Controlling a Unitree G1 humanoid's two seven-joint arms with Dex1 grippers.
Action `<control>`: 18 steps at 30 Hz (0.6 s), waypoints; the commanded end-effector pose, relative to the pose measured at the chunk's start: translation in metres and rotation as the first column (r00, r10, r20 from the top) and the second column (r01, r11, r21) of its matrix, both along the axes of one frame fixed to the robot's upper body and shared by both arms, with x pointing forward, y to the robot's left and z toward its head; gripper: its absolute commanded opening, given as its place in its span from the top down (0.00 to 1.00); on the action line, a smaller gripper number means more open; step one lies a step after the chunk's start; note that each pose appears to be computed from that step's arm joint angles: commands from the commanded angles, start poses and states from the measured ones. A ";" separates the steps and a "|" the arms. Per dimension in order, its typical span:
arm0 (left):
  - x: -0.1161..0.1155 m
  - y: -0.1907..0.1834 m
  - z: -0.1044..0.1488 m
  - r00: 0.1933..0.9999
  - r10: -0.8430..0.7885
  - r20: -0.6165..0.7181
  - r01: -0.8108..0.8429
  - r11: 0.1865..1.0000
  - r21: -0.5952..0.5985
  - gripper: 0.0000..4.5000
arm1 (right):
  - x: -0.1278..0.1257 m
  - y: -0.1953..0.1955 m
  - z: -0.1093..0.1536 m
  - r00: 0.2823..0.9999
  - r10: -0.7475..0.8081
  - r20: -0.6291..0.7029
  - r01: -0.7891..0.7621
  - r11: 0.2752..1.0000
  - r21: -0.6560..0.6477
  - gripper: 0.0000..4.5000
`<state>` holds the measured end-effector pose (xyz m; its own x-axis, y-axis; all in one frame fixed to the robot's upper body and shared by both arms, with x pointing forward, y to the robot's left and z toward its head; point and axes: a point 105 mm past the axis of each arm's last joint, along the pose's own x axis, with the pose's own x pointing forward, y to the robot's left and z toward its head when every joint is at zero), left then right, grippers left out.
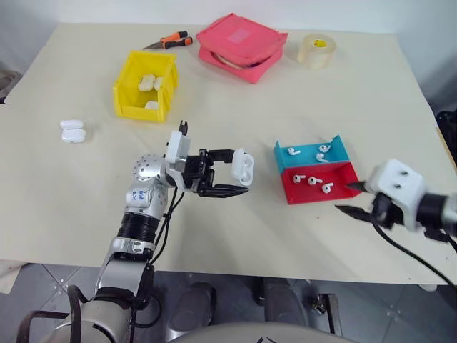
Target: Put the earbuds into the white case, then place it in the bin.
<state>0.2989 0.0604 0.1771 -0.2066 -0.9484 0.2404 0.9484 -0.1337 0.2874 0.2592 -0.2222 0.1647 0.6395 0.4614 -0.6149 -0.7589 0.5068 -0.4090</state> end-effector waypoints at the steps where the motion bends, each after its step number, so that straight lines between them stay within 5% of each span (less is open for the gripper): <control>1: -0.004 0.001 0.008 0.999 0.005 0.039 -0.004 1.000 -0.014 0.38 | 0.016 0.002 -0.005 0.998 0.066 -0.023 -0.069 0.992 -0.107 0.43; 18: -0.011 0.011 0.006 0.994 0.100 0.043 -0.099 0.995 -0.019 0.38 | 0.065 0.025 -0.012 0.973 0.214 -0.082 -0.228 0.948 -0.222 0.43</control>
